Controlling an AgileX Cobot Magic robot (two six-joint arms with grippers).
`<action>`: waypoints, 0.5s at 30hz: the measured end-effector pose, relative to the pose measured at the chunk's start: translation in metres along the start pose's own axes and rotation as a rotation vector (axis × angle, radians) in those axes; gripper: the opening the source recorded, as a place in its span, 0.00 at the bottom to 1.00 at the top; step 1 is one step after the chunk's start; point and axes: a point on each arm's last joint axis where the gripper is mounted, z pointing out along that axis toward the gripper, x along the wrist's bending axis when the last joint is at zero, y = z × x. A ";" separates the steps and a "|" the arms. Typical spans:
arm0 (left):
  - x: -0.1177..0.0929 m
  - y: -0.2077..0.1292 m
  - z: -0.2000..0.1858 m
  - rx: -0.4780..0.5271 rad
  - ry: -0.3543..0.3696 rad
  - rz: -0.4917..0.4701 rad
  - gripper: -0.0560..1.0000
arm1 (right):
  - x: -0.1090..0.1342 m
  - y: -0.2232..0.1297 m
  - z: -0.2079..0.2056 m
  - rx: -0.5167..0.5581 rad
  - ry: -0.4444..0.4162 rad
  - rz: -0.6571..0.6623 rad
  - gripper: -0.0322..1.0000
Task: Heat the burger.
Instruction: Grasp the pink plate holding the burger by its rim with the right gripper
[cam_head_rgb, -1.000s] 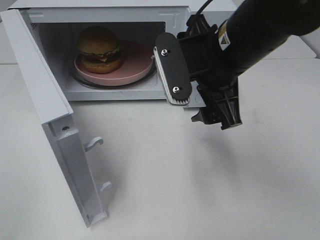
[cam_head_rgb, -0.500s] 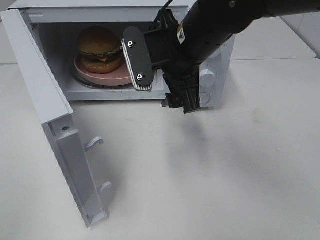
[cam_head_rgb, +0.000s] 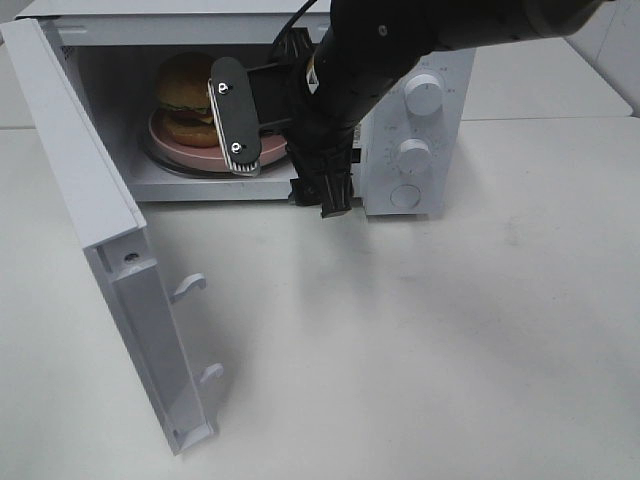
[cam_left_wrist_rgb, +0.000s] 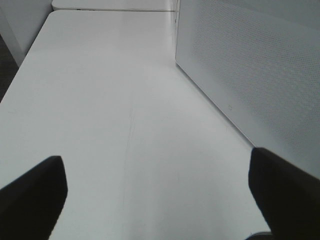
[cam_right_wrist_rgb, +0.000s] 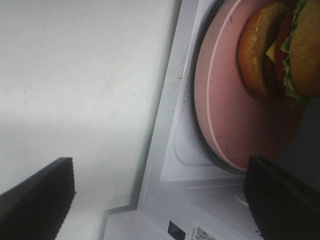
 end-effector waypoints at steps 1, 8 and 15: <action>0.000 0.000 0.000 0.000 0.000 0.000 0.93 | -0.001 0.001 0.003 0.000 0.000 0.000 0.88; 0.000 0.000 0.000 0.000 0.000 0.000 0.93 | -0.009 0.006 0.020 -0.003 -0.007 0.025 0.88; 0.000 0.000 0.000 0.000 0.000 0.000 0.93 | -0.015 0.012 0.043 -0.004 -0.008 0.051 0.87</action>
